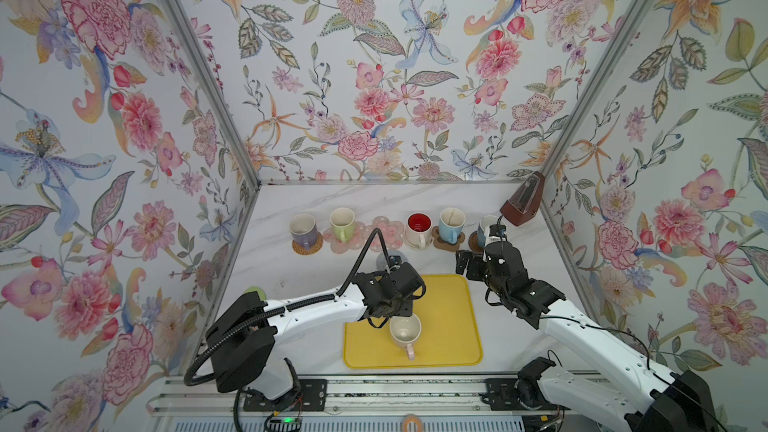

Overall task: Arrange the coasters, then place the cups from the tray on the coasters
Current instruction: 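Lower the left gripper into the black mug and grip it from inside, then lift the black mug with the left gripper and carry it toward the coasters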

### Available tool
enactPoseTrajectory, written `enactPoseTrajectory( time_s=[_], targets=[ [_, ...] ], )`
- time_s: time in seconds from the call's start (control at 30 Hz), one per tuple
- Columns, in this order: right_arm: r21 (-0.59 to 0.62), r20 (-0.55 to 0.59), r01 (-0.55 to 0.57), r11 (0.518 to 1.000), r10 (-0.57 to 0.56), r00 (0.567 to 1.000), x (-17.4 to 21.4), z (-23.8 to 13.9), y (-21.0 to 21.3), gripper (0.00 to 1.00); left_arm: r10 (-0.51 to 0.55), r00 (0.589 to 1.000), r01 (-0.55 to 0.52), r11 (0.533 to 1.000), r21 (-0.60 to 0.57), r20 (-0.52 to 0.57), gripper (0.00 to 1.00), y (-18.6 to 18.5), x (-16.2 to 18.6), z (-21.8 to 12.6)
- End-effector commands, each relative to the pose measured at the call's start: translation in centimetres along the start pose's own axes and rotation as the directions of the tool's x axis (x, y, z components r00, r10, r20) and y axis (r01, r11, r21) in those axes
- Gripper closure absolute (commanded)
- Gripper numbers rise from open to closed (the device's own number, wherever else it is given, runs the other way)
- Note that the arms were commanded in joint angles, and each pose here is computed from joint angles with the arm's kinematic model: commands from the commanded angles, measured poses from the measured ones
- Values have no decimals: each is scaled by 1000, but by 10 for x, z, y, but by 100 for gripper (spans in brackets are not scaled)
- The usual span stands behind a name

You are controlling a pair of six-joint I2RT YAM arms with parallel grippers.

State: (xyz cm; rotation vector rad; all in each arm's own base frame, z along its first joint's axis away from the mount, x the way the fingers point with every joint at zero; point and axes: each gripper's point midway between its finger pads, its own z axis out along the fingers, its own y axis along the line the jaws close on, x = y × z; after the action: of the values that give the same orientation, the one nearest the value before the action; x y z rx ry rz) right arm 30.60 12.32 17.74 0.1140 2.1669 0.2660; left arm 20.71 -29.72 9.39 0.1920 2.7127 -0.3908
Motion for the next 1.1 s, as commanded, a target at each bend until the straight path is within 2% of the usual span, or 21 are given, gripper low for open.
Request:
enactPoseTrajectory(
  time_s=[0.0,0.2,0.37,0.5,0.8,1.07],
  targets=[
    [3,6,-19,1000,19,1000,0,0,-4,1,11,1000,-11,1000,-23,10,51,6,-9,3],
    [4,-1,-17,1000,17,1000,1,1,-5,1,14,1000,-14,999,-35,-5,52,9,-10,17],
    [6,-5,-19,1000,19,1000,1,3,-5,1,19,1000,-19,999,-31,-14,57,8,-11,24],
    [4,-7,-18,1000,18,1000,1,3,-5,1,20,1000,-20,999,-43,-10,63,12,-14,26],
    [0,-11,-8,1000,8,1000,-3,6,-2,1,27,1000,-27,998,-50,10,65,19,-28,24],
    [-6,-14,-6,1000,6,1000,-7,7,1,1,43,999,-42,998,-47,20,78,17,-37,22]
  ],
)
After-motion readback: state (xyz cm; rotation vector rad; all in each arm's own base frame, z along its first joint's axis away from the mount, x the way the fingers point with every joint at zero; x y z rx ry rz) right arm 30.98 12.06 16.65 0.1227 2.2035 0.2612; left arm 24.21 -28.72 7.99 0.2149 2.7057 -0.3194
